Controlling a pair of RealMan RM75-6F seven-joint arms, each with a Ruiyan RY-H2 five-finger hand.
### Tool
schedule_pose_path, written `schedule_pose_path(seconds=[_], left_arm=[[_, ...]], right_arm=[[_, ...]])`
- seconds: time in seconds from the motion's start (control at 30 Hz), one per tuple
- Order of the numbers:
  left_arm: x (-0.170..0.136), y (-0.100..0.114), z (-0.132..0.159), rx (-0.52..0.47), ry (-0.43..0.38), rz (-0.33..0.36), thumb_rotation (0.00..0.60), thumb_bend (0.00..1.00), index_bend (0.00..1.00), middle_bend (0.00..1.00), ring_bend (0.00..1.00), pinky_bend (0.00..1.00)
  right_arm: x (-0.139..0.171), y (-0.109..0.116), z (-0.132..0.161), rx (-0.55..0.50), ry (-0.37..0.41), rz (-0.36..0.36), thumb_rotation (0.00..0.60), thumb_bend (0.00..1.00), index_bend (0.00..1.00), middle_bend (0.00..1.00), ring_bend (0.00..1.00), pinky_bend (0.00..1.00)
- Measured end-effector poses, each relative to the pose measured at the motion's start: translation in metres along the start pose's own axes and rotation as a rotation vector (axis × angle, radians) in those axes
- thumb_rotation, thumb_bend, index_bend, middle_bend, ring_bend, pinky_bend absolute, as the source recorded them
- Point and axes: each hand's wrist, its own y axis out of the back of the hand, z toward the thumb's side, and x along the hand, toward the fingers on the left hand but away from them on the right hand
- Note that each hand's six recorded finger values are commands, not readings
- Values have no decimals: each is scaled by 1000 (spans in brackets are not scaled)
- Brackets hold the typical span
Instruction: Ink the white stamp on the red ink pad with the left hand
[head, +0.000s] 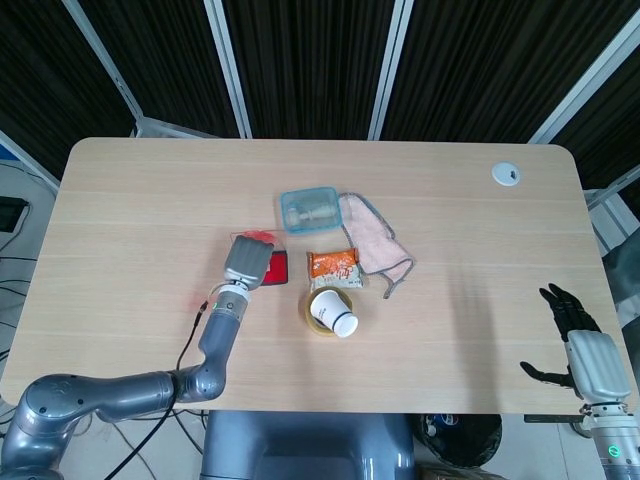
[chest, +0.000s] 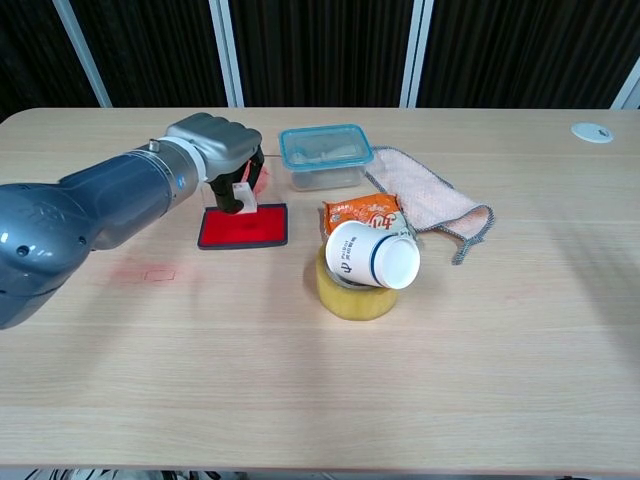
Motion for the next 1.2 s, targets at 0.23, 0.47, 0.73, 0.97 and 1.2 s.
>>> schedule_pose_path(seconds=[0.23,0.47,0.73,0.97,1.2], left_arm=[[2,-7,-1,13,-2,-20,600,512,737,763,537,583],[4,-12,-2,20,1,-35,600,512,737,763,537,583],[7,-18,-3,39,3,-46,600,513,737,764,538,585],[9,-22,-2,48,0,-47,600,513,738,768,540,585],[10,-28,-5,54,8,-58,600,513,738,769,541,585]], right_arm=[[0,0,0,1,-2,0,600,156,0,0,0,185],[0,0,0,-2,-3,2,600,156,0,0,0,185],[-1,-1,0,-3,-5,5,600,155,0,0,0,185],[-1,-2,0,-4,-5,7,600,156,0,0,0,185],[-1,-1,0,-6,-4,6,600,156,0,0,0,185]])
